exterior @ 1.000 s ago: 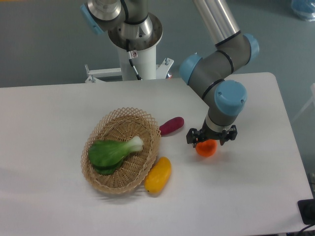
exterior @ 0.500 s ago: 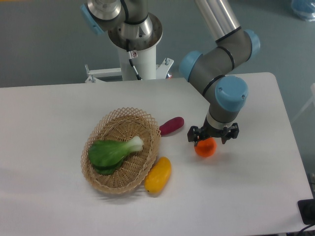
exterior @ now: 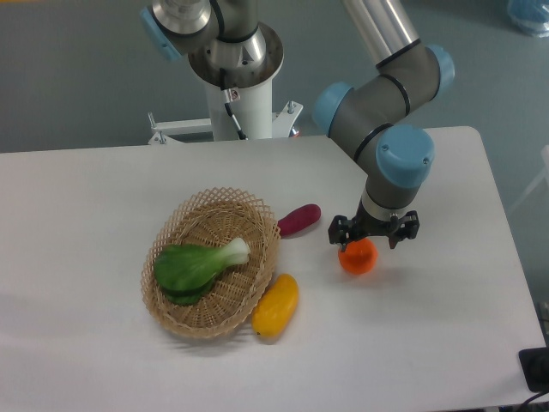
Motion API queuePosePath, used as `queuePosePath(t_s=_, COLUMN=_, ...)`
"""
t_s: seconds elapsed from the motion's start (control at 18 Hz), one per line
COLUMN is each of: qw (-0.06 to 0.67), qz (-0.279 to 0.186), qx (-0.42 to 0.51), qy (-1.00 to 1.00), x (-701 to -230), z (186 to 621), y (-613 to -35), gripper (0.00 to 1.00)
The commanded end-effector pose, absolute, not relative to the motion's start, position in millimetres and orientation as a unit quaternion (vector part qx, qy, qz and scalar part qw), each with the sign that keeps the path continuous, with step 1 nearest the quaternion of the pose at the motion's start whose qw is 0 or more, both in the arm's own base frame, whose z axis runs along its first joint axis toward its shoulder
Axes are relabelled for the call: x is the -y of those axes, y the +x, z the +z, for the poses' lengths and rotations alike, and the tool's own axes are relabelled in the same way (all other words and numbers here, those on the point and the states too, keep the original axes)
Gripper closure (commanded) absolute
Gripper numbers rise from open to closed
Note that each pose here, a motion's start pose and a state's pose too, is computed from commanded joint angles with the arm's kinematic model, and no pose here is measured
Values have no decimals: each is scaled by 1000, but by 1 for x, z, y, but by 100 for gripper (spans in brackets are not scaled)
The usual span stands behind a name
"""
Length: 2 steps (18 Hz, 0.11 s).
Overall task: Place the orange on the table
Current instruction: 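Open the gripper to release the orange and raise slightly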
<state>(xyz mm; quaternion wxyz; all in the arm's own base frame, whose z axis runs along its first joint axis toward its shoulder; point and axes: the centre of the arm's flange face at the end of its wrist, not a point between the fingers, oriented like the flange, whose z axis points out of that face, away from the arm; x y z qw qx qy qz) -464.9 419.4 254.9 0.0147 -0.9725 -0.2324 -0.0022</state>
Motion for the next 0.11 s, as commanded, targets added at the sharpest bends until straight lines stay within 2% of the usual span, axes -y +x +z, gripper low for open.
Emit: queuePosePath(t_s=0.11, qw=16, qz=-1, qx=228, qy=-974, x=-419, z=257, y=-466, gripper=0)
